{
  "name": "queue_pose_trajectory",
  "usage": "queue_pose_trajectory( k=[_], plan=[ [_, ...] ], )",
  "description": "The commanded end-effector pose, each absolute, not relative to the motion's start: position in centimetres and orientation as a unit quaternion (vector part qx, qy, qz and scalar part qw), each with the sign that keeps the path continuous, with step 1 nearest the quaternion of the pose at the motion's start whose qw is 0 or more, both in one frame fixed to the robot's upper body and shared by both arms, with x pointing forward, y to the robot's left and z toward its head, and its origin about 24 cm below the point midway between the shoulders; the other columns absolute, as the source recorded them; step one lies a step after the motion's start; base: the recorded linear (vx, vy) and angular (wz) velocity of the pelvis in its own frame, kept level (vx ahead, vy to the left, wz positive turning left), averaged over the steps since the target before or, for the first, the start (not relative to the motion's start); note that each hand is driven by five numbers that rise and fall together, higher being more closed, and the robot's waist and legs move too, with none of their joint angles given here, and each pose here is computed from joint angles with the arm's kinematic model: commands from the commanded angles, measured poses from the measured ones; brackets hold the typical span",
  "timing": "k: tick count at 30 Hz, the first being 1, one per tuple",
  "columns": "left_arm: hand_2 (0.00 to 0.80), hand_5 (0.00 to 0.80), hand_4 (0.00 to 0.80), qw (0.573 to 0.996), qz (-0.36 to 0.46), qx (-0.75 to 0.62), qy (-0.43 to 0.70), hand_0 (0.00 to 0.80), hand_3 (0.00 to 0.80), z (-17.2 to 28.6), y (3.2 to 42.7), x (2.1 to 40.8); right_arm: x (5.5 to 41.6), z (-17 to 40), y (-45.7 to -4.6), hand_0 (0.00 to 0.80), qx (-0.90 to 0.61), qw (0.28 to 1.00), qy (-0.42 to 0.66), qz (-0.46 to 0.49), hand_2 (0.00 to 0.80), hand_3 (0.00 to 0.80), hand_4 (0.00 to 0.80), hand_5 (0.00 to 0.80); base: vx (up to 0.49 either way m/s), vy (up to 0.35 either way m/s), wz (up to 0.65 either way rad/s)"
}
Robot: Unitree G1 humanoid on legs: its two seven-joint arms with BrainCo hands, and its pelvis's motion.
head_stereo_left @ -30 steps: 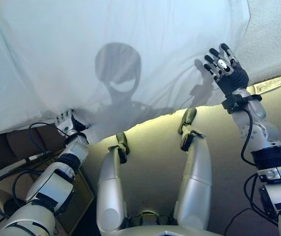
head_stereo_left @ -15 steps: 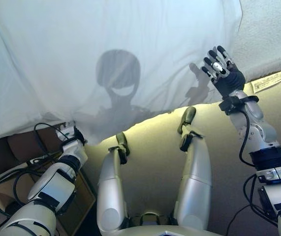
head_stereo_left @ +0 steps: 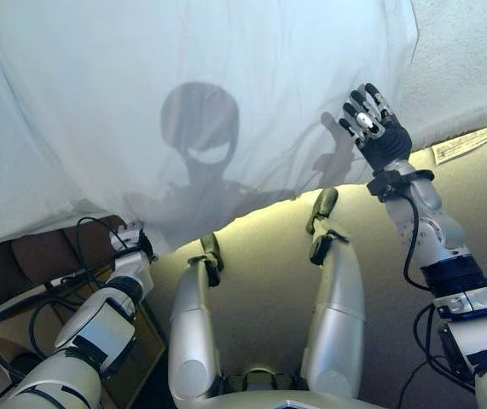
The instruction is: Make the bed neatly
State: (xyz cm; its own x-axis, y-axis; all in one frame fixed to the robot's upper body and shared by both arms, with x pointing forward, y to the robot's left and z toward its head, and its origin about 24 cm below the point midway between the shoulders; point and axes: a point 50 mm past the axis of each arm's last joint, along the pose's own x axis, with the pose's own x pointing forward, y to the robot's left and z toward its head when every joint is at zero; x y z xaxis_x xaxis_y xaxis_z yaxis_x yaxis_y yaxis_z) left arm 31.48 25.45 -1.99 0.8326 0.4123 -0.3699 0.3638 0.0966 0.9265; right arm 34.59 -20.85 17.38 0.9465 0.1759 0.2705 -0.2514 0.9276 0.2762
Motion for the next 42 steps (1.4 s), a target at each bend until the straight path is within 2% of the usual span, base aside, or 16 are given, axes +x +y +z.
queue_pose_trajectory(
  k=[1, 6, 10, 13, 14, 16, 18, 22, 27, 33, 42],
  plan=[
    [0.000, 0.000, 0.000, 0.637, -0.082, 0.699, 0.315, 0.000, 0.000, -5.9, 25.7, 27.7, 33.9, 19.8, -20.1, 0.000, 0.180, 0.956, -0.189, 0.132, 0.000, 0.000, 0.000, 0.000, -0.004, -0.036, 0.09],
    [0.000, 0.000, 0.000, 0.627, -0.123, 0.713, 0.289, 0.000, 0.000, -7.0, 24.3, 26.9, 33.8, 19.9, -20.1, 0.000, 0.188, 0.953, -0.199, 0.128, 0.000, 0.000, 0.000, 0.000, -0.005, -0.068, -0.02],
    [0.000, 0.000, 0.000, 0.656, -0.056, 0.687, 0.308, 0.000, 0.000, -7.3, 25.3, 25.7, 33.5, 19.3, -20.3, 0.000, 0.204, 0.949, -0.209, 0.120, 0.000, 0.000, 0.000, 0.000, -0.003, -0.151, -0.09],
    [0.000, 0.000, 0.000, 0.739, 0.059, 0.603, 0.295, 0.000, 0.000, -6.4, 26.2, 26.0, 33.5, 18.4, -20.3, 0.000, 0.220, 0.946, -0.208, 0.113, 0.000, 0.000, 0.000, 0.000, 0.025, -0.114, -0.04],
    [0.000, 0.000, 0.000, 0.785, 0.106, 0.547, 0.270, 0.000, 0.000, -5.3, 26.2, 27.0, 33.4, 17.9, -20.3, 0.000, 0.225, 0.946, -0.204, 0.111, 0.000, 0.000, 0.000, 0.000, 0.050, -0.041, -0.01],
    [0.000, 0.000, 0.000, 0.841, 0.161, 0.470, 0.212, 0.000, 0.000, -3.3, 26.0, 28.7, 33.5, 17.5, -20.4, 0.000, 0.226, 0.948, -0.197, 0.109, 0.000, 0.000, 0.000, 0.000, 0.056, 0.041, 0.10],
    [0.000, 0.000, 0.000, 0.873, 0.195, 0.420, 0.152, 0.000, 0.000, -1.2, 25.6, 30.3, 33.6, 17.5, -20.7, 0.000, 0.222, 0.951, -0.187, 0.109, 0.000, 0.000, 0.000, 0.000, 0.069, 0.109, 0.27],
    [0.000, 0.000, 0.000, 0.905, 0.219, 0.362, 0.038, 0.000, 0.000, 2.2, 24.1, 32.3, 33.5, 18.0, -21.4, 0.000, 0.203, 0.959, -0.165, 0.111, 0.000, 0.000, 0.000, 0.000, 0.094, 0.172, 0.33],
    [0.000, 0.000, 0.000, 0.900, 0.241, 0.358, -0.062, 0.000, 0.000, 4.9, 22.8, 33.1, 33.1, 17.4, -21.9, 0.000, 0.203, 0.961, -0.155, 0.106, 0.000, 0.000, 0.000, 0.000, 0.060, -0.001, -0.08],
    [0.000, 0.000, 0.000, 0.852, 0.294, 0.411, -0.138, 0.000, 0.000, 8.0, 23.6, 33.6, 32.7, 15.6, -21.1, 0.000, 0.229, 0.956, -0.151, 0.105, 0.000, 0.000, 0.000, 0.000, 0.027, -0.119, -0.11],
    [0.000, 0.000, 0.000, 0.838, 0.276, 0.464, -0.081, 0.000, 0.000, 7.9, 24.3, 34.4, 33.1, 15.5, -19.8, 0.000, 0.230, 0.956, -0.144, 0.117, 0.000, 0.000, 0.000, 0.000, -0.006, -0.016, -0.02]
  ],
)
